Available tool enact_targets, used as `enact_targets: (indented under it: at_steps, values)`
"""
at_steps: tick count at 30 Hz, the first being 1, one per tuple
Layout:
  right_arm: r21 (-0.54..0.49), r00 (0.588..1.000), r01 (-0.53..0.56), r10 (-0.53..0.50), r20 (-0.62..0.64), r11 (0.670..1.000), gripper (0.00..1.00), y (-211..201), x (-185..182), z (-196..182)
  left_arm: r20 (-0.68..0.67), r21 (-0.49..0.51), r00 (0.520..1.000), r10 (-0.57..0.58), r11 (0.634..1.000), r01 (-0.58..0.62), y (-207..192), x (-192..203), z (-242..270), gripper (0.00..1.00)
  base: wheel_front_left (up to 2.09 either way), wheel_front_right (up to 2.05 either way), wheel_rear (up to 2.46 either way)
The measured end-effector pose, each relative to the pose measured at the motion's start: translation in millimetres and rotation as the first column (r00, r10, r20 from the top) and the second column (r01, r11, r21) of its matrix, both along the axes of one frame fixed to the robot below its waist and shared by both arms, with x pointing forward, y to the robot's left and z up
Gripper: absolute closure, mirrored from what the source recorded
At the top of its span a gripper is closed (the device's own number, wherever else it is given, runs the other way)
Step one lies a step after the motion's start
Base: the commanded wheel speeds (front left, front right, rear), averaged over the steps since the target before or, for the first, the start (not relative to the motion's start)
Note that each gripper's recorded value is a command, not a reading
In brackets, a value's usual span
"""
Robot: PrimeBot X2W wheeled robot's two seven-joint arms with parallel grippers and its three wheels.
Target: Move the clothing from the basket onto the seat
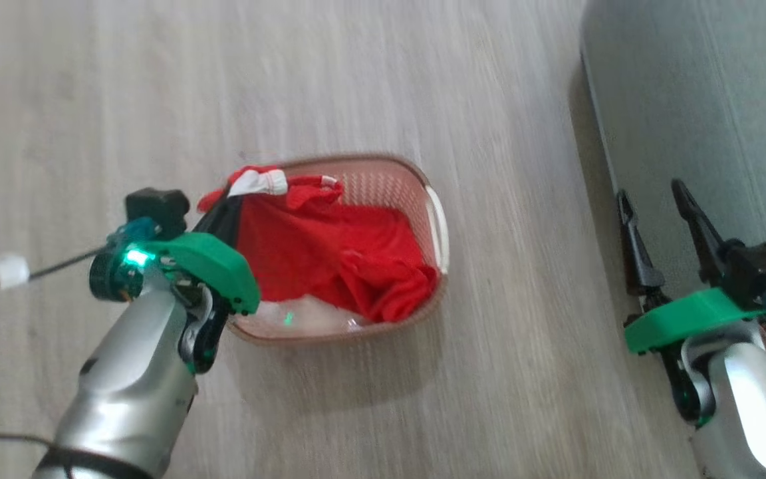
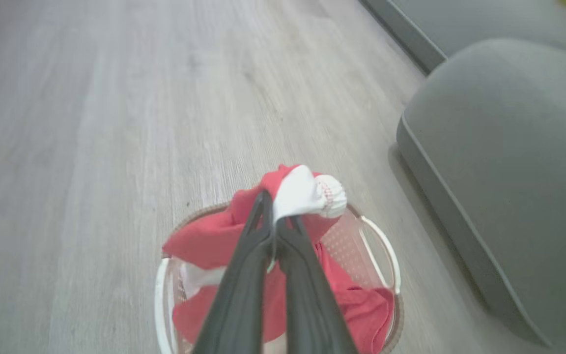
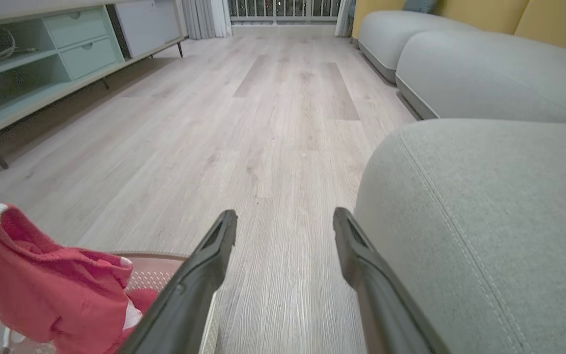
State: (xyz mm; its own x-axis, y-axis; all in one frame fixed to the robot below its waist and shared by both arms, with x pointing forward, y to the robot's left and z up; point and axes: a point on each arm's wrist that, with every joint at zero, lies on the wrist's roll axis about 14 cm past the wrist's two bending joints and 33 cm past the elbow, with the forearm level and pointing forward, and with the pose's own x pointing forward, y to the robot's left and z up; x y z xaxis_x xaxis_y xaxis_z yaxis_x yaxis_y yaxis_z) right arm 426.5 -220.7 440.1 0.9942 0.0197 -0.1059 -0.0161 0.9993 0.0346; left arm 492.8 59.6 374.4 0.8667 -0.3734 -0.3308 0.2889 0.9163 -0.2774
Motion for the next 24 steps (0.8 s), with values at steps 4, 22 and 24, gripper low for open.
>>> enact_targets:
  at_steps: [4,22,24]
  values:
    - [-0.002,0.998,-0.029,0.029,0.051,1.000,0.00,8.8,-3.9,20.4,0.134,-0.057,0.982,0.136,0.990,-0.130,31.7,-10.1,54.0,1.00,0.00,0.00,0.00]
    - [-0.082,0.991,-0.085,0.093,0.095,0.993,0.00,17.7,-37.0,45.5,0.342,-0.113,0.871,0.353,0.936,-0.335,102.5,-72.3,131.8,1.00,0.00,0.00,0.00]
    - [-0.082,0.991,-0.084,0.092,0.096,0.993,0.00,17.3,-38.6,46.0,0.340,-0.109,0.874,0.348,0.938,-0.330,101.6,-75.3,129.8,1.00,0.00,0.00,0.00]
